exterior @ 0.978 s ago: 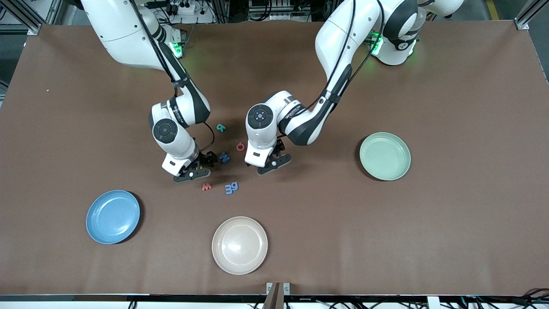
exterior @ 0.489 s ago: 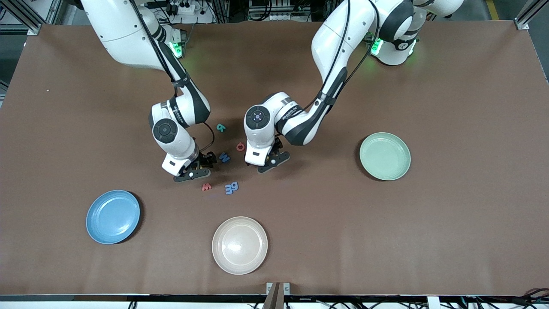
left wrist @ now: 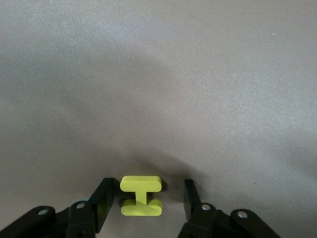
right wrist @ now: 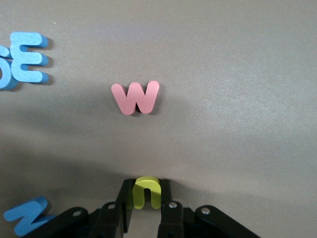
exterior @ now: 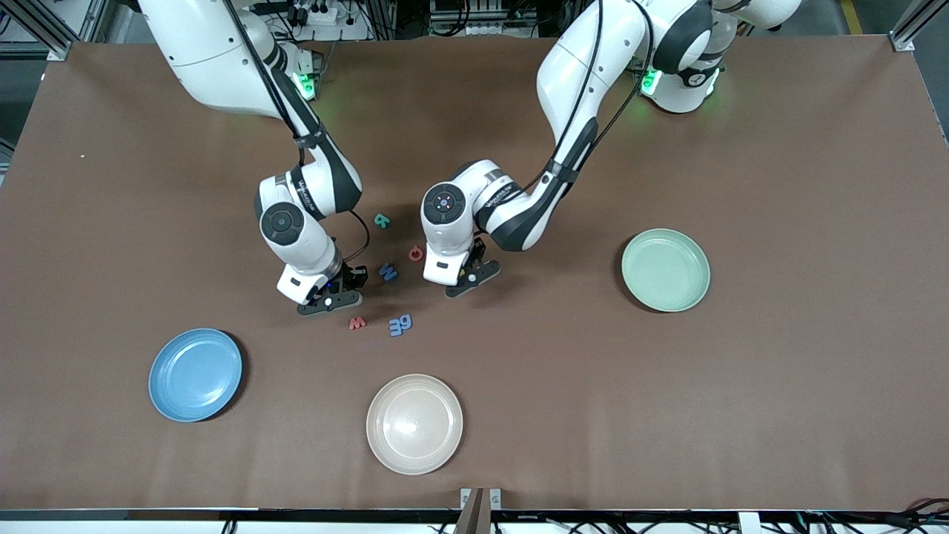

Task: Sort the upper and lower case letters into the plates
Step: 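Grasp yellow H with the left gripper while the right gripper grasps yellow n, then carry the n into the blue plate with the right gripper and release, then release the H onto the green plate with the left gripper, then move the left gripper over the pink Q and lower it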

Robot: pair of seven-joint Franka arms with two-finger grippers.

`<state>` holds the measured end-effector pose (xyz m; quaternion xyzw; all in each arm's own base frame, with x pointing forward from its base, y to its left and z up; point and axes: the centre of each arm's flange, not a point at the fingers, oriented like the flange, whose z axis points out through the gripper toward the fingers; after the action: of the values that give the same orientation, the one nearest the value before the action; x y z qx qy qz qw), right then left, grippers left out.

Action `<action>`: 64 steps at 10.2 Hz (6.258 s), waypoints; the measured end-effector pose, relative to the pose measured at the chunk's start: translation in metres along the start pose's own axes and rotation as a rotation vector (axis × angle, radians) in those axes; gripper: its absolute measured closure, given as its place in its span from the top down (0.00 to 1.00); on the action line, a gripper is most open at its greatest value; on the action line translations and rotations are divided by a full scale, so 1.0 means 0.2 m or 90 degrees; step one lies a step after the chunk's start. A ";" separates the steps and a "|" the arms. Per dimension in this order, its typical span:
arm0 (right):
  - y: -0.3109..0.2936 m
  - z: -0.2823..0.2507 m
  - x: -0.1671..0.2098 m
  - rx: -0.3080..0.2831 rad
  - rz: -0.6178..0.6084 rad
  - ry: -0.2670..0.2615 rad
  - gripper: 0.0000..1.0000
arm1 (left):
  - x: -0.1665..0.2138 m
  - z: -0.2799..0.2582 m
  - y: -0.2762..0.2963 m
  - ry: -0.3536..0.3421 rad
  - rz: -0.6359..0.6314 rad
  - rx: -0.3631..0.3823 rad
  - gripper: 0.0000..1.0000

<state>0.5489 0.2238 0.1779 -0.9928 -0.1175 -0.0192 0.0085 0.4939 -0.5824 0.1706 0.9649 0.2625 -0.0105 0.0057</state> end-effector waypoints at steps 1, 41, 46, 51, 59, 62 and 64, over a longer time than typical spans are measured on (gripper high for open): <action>0.01 -0.01 0.01 0.000 0.001 0.005 0.26 | 0.00 -0.01 0.01 0.000 0.000 -0.003 0.48; 0.40 -0.67 0.44 -0.116 0.681 -0.049 1.00 | 0.85 -0.30 -1.56 0.018 0.302 0.023 1.00; 0.42 -0.52 0.45 -0.105 0.762 -0.053 1.00 | 0.36 -0.37 -0.84 0.031 0.113 -0.067 1.00; 0.41 -0.46 0.49 -0.054 0.853 -0.028 1.00 | -0.01 -0.31 -0.29 0.120 0.239 -0.117 1.00; 0.52 -0.41 0.53 -0.040 0.927 -0.009 1.00 | -0.37 -0.18 0.02 0.272 0.428 -0.192 1.00; 0.63 -0.46 0.56 -0.035 0.946 -0.003 1.00 | -0.58 -0.06 0.00 0.308 0.530 -0.181 1.00; 0.65 -0.48 0.57 -0.034 0.949 -0.003 1.00 | -0.66 0.01 -0.01 0.318 0.567 -0.172 1.00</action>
<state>0.6858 0.1218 0.2762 -0.8091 0.5876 -0.0094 -0.0055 0.3787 -0.6478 0.1724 0.9468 -0.1806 0.2567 0.0713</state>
